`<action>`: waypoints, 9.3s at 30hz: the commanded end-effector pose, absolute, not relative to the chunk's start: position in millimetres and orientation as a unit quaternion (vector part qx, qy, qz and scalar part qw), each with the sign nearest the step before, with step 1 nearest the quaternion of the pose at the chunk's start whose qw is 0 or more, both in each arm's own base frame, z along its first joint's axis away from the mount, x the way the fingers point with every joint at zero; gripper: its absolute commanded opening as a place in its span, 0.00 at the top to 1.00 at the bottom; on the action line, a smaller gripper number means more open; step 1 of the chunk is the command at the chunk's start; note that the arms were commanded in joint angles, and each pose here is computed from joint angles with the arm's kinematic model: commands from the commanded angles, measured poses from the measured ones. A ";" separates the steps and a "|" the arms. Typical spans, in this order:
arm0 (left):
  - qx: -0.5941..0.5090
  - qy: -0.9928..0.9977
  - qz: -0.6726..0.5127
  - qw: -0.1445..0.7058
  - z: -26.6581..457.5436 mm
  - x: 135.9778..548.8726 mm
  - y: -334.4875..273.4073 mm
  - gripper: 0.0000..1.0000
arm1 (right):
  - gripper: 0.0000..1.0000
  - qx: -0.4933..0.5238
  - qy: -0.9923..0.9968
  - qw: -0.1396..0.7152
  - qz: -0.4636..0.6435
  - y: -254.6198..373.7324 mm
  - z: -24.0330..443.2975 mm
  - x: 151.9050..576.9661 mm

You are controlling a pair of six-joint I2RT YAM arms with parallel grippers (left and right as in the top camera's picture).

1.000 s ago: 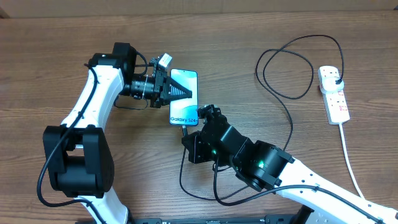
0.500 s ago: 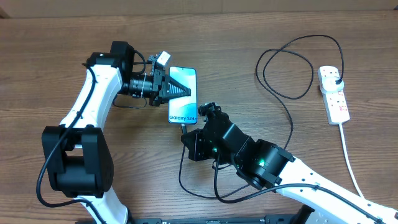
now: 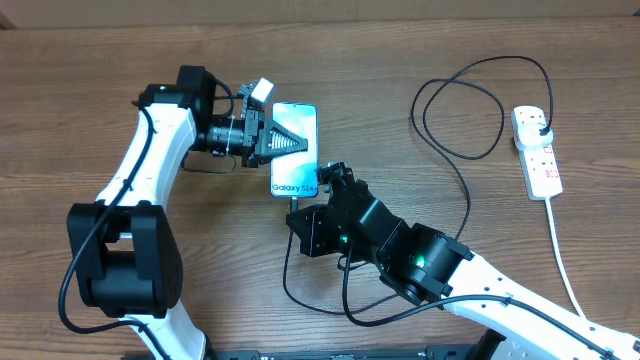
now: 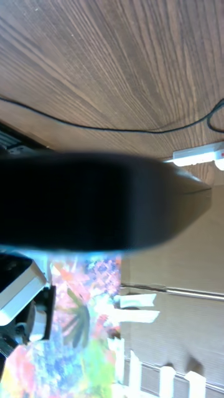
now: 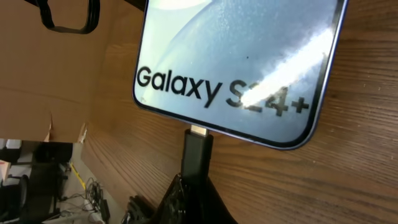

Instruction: Plug charger to phone and switch on socket

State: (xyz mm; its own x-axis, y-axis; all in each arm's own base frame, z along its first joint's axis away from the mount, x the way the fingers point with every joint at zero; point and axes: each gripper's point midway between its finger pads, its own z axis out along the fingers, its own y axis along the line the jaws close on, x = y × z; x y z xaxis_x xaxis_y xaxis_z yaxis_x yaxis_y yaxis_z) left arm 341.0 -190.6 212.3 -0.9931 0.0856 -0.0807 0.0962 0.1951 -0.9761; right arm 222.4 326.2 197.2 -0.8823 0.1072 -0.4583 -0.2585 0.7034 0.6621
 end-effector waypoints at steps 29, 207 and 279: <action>0.118 0.778 -0.617 0.007 209.1 325.7 -209.6 0.96 | 0.96 0.016 0.879 0.297 0.373 287.2 216.9 282.5; 0.102 0.975 -0.177 0.090 162.8 390.4 -107.1 0.01 | 0.96 -0.001 0.942 -0.040 0.332 242.0 4.7 249.3; 0.102 0.975 -0.177 0.090 162.8 390.4 -107.1 0.01 | 0.27 -0.042 0.951 0.036 0.305 261.6 -4.1 267.2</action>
